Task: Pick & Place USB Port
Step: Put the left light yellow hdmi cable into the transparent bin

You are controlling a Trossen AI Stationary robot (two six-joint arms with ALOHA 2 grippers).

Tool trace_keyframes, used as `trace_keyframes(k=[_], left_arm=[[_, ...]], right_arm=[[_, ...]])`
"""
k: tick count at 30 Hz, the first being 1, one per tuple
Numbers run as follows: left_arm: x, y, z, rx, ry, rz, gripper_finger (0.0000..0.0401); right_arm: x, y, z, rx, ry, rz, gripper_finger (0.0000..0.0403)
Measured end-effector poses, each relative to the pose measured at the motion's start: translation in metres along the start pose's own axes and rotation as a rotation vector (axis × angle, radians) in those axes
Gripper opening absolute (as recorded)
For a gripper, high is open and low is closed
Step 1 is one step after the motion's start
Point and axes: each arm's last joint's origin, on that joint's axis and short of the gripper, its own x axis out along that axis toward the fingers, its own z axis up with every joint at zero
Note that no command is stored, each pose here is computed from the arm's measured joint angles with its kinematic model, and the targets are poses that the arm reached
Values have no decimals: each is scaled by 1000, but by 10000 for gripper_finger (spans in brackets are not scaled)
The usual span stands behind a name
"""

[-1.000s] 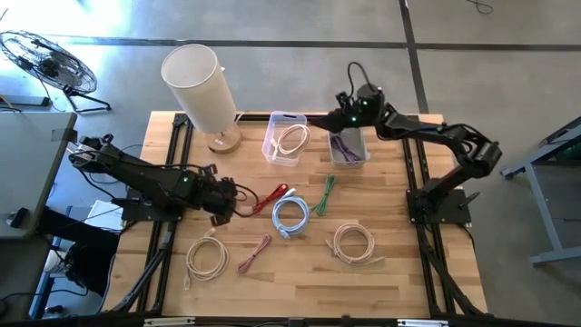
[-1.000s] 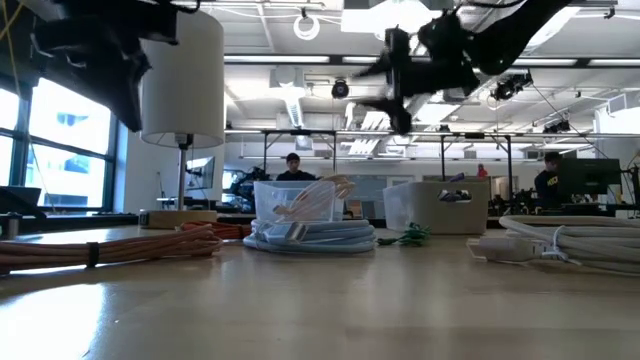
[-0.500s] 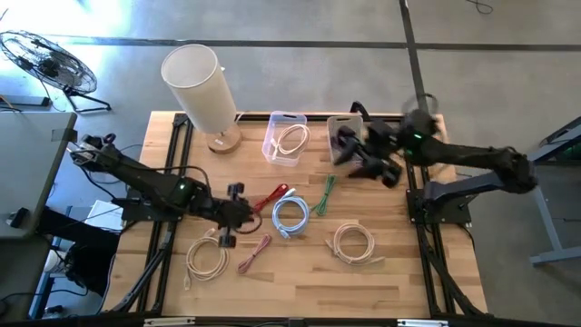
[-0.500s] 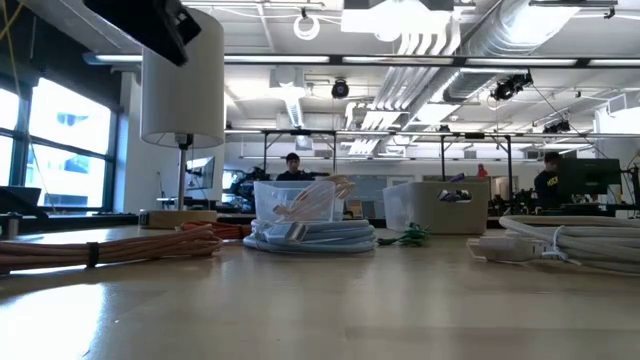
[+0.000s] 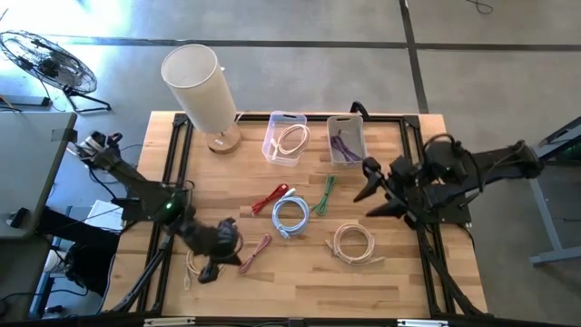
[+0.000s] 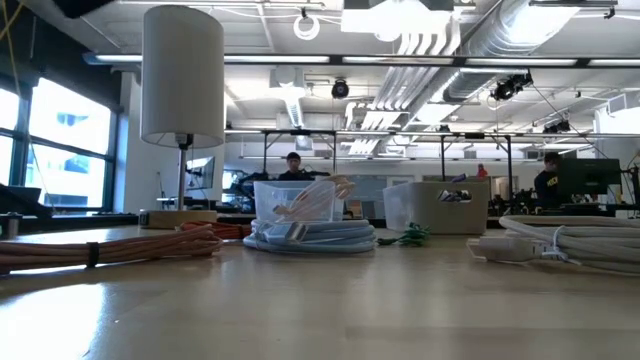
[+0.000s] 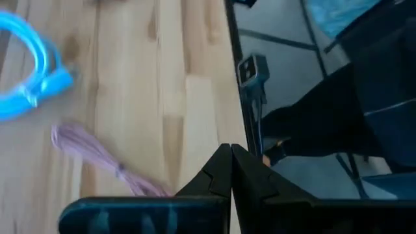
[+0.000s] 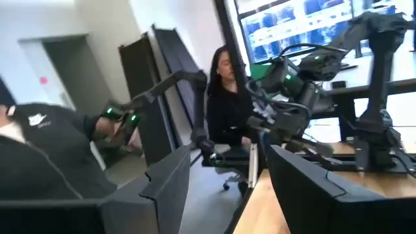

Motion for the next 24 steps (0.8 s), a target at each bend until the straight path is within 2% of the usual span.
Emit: trace_keyframes(k=[6, 10, 15, 21, 24], left_arm=[[-6, -21, -30, -137, 0, 94, 0], [-8, -26, -45, -227, 7, 157, 0], [-4, -22, -53, -257, 90, 211, 0], [-2, -18, -58, -237, 135, 264, 0], [-3, -15, -61, -275, 170, 295, 4]], right_arm=[[5, 14, -8, -43, 41, 48, 199], [5, 14, -13, -57, 92, 50, 199], [4, 12, -20, -40, 162, 34, 199], [2, 10, -27, -43, 235, 25, 199], [2, 10, -29, -36, 260, 16, 199]])
